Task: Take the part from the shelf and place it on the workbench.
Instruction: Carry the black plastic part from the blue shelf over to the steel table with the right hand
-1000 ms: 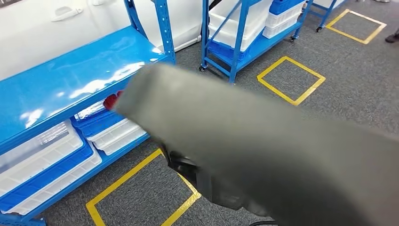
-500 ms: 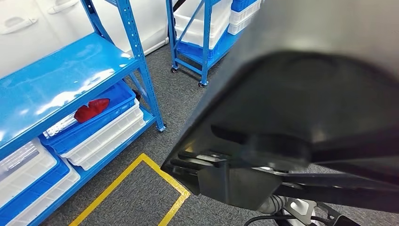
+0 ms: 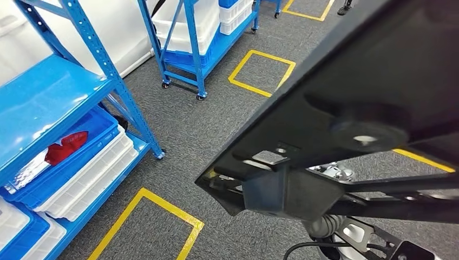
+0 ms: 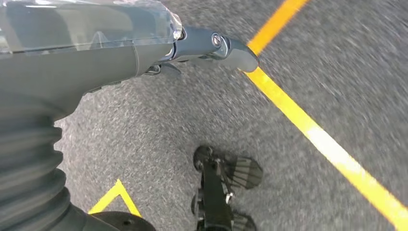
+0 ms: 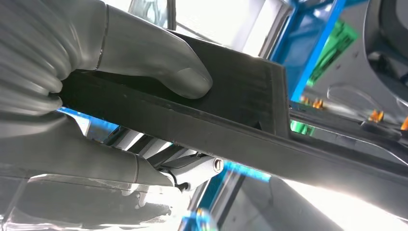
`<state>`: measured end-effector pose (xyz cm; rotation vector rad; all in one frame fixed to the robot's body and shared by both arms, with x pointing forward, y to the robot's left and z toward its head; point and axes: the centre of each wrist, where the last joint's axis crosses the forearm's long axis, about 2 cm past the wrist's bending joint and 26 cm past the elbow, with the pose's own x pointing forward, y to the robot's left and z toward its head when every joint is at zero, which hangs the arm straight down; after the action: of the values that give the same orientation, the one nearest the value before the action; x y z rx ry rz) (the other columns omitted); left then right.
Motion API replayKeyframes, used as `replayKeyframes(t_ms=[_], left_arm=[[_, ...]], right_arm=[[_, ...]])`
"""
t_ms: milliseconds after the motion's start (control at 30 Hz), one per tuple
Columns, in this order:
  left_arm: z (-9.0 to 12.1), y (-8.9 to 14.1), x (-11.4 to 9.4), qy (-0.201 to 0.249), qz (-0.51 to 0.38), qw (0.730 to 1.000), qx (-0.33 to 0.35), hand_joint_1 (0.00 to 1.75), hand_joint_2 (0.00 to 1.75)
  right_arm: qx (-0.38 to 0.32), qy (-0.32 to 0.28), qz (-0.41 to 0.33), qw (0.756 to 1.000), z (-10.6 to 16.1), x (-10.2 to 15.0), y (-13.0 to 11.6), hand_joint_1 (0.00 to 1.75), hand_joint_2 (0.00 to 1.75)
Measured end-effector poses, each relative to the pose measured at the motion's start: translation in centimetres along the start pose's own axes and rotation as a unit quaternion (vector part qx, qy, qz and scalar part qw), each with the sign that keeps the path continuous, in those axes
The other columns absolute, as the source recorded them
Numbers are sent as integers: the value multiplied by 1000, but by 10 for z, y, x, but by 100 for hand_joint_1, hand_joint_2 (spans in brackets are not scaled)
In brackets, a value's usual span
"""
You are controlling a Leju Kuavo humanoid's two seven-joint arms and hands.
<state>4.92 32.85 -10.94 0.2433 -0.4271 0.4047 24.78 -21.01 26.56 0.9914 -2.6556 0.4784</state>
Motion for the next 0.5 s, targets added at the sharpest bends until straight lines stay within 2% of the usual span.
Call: replayKeyframes(t_ms=[500], left_arm=[[-3, 5, 7, -17, -25, 999, -29, 0, 175]], right_arm=[[-19, 22, 37, 999, 12, 7, 4, 175, 175]])
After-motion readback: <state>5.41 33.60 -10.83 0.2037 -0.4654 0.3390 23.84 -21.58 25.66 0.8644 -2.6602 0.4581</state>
